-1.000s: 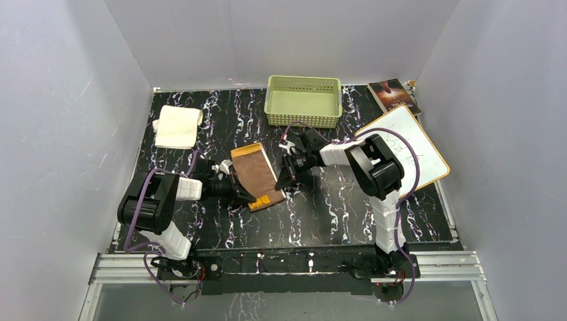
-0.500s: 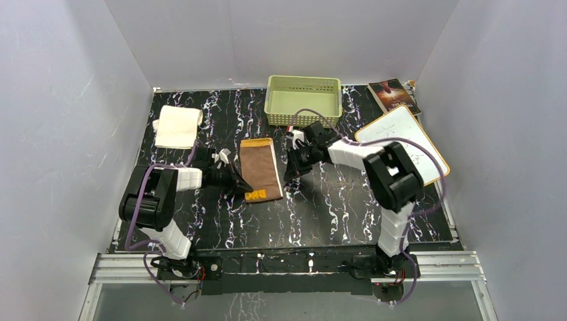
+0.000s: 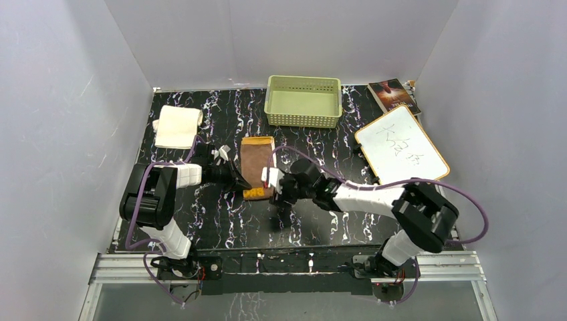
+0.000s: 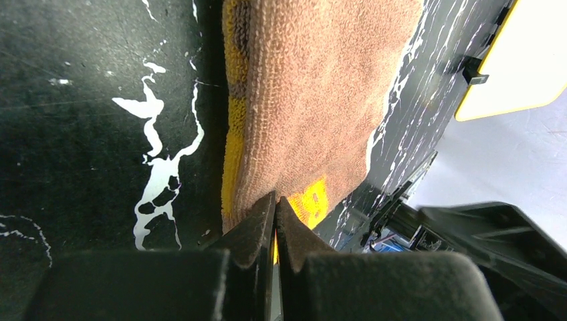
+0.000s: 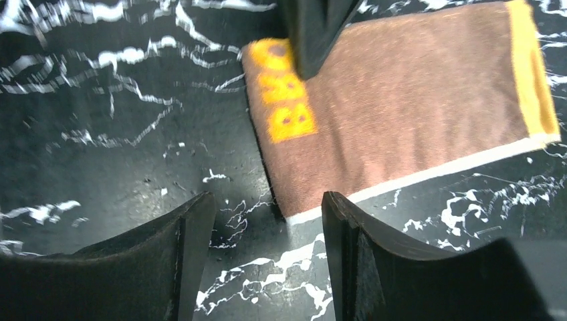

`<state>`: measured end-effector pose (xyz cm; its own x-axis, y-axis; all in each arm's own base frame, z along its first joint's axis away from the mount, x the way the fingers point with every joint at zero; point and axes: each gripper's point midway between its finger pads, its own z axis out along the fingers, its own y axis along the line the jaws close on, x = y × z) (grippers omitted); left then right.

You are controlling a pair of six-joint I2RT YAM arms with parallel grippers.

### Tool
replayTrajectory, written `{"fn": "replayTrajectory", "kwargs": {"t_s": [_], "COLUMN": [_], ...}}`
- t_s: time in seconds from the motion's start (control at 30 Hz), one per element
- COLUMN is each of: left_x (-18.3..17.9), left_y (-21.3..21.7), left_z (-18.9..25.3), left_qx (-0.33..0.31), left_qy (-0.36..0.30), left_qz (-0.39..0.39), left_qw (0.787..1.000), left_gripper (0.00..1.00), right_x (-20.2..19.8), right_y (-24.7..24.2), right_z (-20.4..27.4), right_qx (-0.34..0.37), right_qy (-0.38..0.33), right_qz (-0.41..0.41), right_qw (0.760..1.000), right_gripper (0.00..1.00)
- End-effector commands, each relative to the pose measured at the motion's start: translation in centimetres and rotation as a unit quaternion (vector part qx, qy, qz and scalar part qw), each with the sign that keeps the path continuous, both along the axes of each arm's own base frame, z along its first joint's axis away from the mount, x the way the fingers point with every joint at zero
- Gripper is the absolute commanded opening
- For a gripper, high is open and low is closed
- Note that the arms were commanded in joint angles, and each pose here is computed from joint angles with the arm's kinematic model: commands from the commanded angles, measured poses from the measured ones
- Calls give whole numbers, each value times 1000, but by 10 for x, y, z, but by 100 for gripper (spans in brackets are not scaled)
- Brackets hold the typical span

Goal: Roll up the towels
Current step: Roll the towel at the center of the board.

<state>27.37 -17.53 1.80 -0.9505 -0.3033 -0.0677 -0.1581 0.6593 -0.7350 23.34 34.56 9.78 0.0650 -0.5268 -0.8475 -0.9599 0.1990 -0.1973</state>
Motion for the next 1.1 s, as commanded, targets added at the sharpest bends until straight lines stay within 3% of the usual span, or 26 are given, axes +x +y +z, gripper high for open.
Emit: {"fn": "replayTrajectory", "kwargs": {"t_s": [0.0, 0.33, 0.57, 0.7, 0.9, 1.0, 1.07], "left_x": [-5, -11, -15, -14, -11, -8, -5], "left_y": [4, 3, 4, 3, 4, 3, 3], "left_z": [-4, -5, -6, -4, -2, 1, 8], "left_qx": [10, 4, 5, 6, 9, 9, 7], "left_qy": [12, 18, 25, 23, 22, 20, 14], "left_qz": [-8, -17, -29, -31, -36, -36, -33], "left_qw": [1000, 1000, 999, 999, 999, 999, 999], "left_gripper": [0, 0, 0, 0, 0, 0, 0], "right_x": [19, 26, 29, 28, 20, 7, -4], "right_y": [18, 39, 44, 42, 35, 34, 35], "right_z": [-1, -20, -41, -52, -55, -43, -34], "right_qx": [-17, -25, -39, -48, -50, -37, -28], "right_qy": [-143, -190, -177, -168, -142, -91, -32], "right_qz": [42, 59, 60, 59, 57, 57, 67], "right_qw": [989, 980, 982, 983, 987, 994, 997], "right_gripper": [59, 60, 55, 44, 15, 0, 0]}}
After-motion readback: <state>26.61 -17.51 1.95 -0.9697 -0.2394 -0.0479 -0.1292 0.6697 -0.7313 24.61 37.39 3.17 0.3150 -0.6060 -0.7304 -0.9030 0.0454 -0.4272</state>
